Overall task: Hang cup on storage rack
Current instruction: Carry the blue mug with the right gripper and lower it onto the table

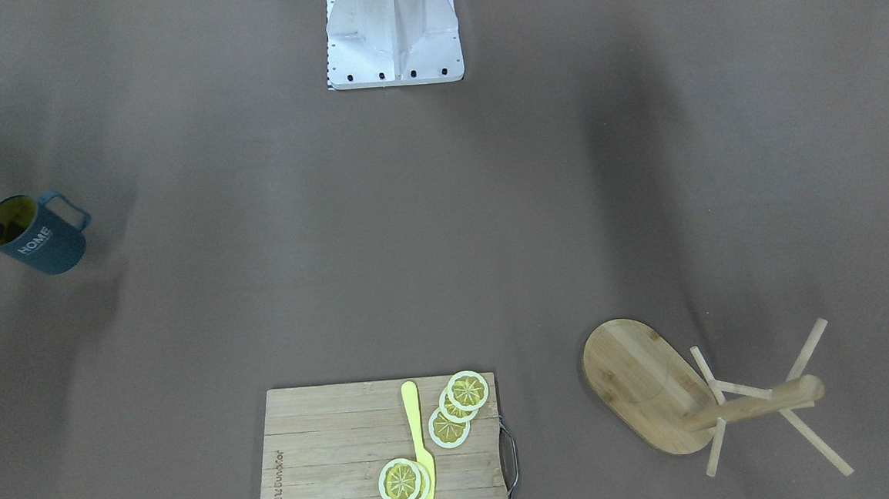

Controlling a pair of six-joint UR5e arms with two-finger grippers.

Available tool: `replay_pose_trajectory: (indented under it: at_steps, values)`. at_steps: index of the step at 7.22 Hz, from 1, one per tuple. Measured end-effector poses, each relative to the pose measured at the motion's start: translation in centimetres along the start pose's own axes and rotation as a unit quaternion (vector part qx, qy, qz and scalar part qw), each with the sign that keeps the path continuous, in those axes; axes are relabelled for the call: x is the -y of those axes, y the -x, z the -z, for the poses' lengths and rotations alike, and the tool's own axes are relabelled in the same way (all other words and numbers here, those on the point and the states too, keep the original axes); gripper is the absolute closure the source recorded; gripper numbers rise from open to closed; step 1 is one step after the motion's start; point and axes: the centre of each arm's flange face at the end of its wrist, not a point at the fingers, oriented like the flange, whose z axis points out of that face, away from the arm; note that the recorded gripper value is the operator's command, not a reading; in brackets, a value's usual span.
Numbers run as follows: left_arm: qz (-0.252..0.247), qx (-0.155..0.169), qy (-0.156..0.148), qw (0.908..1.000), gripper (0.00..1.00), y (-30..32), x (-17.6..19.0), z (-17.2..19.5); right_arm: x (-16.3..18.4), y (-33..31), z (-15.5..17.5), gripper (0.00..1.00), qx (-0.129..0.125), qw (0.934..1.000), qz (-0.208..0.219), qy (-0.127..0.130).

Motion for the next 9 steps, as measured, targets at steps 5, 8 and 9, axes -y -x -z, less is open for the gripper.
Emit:
replay_pose_trajectory:
  at_steps: [5, 8, 9]
  values:
    - [0.004, -0.001, 0.005, 1.0, 0.02, 0.3, 0.0, -0.4, -3.7, 34.7, -7.3, 1.0, -0.025, 0.9982, -0.054, -0.004]
    - [0.003, -0.001, 0.004, 1.0, 0.02, 0.2, 0.0, -0.4, -3.9, 41.1, -10.7, 1.0, -0.027, 0.9988, -0.041, 0.002]
    - [0.003, -0.001, 0.004, 1.0, 0.02, 0.2, 0.0, -0.4, -3.6, 42.7, -11.6, 1.0, -0.024, 0.9987, -0.045, 0.004]
